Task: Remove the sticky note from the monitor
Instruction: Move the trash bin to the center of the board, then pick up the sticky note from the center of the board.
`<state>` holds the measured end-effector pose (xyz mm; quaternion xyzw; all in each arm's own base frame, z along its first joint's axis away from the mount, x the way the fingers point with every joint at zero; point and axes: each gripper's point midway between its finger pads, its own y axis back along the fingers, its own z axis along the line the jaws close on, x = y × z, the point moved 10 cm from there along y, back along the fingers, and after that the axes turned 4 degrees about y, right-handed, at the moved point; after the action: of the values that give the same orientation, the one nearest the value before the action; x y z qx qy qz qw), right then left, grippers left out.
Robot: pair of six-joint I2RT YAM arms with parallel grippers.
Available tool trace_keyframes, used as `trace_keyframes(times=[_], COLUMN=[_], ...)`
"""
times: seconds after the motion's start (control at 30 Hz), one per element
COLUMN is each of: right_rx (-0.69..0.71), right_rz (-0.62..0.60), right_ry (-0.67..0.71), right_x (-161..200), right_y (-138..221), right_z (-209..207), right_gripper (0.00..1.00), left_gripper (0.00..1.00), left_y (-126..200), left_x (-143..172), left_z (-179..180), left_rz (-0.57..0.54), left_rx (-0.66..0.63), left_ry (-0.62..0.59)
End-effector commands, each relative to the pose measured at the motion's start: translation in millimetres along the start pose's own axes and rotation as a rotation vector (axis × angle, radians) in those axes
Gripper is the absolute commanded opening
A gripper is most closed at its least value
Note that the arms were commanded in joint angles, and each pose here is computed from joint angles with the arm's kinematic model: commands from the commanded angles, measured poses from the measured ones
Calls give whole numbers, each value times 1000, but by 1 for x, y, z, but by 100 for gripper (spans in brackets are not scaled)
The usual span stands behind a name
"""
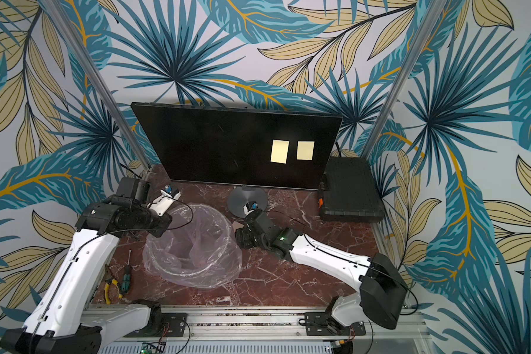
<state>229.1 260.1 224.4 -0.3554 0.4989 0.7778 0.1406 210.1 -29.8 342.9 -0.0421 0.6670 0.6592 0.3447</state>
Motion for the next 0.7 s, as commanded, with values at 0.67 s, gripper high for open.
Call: trace_keyframes(times=[0.67], right_rx=[99], right_rz=[167], right_ry=[-68], right_x=[-1], right_y=[-127], right_z=[23], right_gripper=[79], left_gripper=[0], left_y=[-14], left_x=[32], left_z=[43], left_rz=[90], left_rx=[-71], left_ry=[-34])
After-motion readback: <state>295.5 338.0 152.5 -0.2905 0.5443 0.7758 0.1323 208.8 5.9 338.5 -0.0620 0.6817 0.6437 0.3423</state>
